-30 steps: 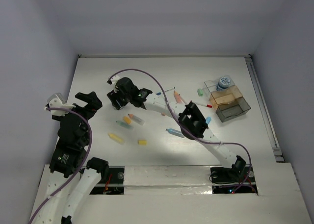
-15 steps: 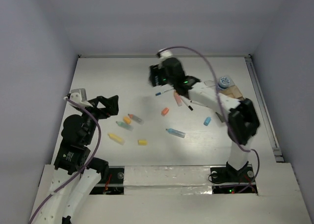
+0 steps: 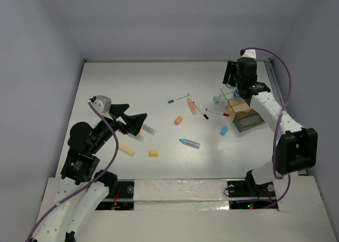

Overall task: Sort the stationery into containers
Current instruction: Place the stationery in the storage box.

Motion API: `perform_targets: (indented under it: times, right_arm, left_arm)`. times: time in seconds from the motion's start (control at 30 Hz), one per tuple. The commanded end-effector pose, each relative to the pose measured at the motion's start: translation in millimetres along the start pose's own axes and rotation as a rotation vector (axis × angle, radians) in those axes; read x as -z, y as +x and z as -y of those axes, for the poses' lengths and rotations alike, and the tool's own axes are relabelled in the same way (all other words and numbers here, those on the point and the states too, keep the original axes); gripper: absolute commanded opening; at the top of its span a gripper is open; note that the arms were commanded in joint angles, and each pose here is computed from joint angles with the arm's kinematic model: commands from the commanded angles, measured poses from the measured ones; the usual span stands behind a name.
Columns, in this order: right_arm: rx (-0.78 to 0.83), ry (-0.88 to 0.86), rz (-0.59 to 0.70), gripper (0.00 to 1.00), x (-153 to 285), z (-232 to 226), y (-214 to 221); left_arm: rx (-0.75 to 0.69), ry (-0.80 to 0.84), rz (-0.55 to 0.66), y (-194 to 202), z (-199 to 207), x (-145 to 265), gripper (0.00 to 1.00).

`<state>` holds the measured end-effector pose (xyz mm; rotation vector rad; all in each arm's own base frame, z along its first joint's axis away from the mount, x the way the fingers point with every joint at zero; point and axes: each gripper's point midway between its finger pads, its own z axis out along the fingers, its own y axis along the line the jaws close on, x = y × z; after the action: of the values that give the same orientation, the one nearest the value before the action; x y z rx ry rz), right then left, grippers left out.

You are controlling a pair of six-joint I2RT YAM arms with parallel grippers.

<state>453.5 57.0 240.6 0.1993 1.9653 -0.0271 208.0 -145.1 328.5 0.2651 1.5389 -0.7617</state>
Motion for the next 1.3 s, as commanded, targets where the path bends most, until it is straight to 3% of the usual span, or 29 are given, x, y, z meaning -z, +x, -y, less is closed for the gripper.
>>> perform_targets:
  times: [0.0, 0.3, 0.83, 1.27]
  right_arm:
    - [-0.002, 0.033, -0.007, 0.44, -4, 13, -1]
    - [-0.023, 0.032, -0.101, 0.44, -34, 27, 36]
    - [-0.054, 0.014, -0.117, 0.46, -62, 30, 53]
    - [-0.057, 0.031, -0.124, 0.56, -74, 31, 61]
  left_arm:
    - [-0.035, 0.075, 0.026, -7, 12, -4, 0.99]
    - [-0.032, 0.079, 0.012, -3, 11, -6, 0.99]
    - [-0.031, 0.087, -0.001, 0, 12, -8, 0.99]
    - [-0.033, 0.091, 0.001, -1, 13, -7, 0.99]
